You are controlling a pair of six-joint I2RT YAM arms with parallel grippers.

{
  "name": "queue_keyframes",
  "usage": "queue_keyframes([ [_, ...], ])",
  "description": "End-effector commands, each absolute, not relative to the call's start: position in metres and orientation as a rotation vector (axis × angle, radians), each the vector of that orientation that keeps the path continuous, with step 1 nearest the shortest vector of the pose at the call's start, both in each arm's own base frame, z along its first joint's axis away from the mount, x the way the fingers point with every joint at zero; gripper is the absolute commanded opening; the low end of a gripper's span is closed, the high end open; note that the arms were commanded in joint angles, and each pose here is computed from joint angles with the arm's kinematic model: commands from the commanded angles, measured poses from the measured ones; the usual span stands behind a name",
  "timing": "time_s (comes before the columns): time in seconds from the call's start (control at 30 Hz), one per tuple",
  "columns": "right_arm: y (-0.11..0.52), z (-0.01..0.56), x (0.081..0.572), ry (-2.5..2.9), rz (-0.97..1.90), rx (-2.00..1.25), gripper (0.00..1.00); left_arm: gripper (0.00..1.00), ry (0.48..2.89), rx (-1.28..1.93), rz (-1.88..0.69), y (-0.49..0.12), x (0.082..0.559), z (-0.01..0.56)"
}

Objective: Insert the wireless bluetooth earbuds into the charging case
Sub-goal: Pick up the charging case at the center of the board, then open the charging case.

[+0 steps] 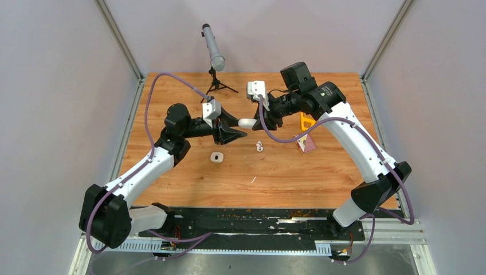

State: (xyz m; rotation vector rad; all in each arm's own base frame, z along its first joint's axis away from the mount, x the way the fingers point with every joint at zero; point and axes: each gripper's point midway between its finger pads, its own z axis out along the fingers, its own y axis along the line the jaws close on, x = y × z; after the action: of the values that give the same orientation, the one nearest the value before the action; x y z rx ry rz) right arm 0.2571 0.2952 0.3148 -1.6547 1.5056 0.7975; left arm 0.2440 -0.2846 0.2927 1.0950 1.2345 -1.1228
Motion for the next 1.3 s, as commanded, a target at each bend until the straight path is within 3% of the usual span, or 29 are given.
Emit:
queue_keyframes([
  [0.0,0.296,0.331,0.259,1.460,0.777,-1.621,0.06,0.50,1.172,1.064,-1.159,-0.290,0.246,0.313],
  [0.47,0.297,0.325,0.263,1.470,0.762,-1.631,0.08,0.45,1.182,1.041,-1.180,-0.293,0.250,0.314],
  [0.7,0.299,0.325,0.264,1.480,0.761,-1.621,0.09,0.36,1.197,1.025,-1.181,-0.293,0.253,0.312],
  [1.27,0.302,0.321,0.273,1.545,0.749,-1.577,0.10,0.41,1.182,1.025,-1.164,-0.294,0.254,0.313],
])
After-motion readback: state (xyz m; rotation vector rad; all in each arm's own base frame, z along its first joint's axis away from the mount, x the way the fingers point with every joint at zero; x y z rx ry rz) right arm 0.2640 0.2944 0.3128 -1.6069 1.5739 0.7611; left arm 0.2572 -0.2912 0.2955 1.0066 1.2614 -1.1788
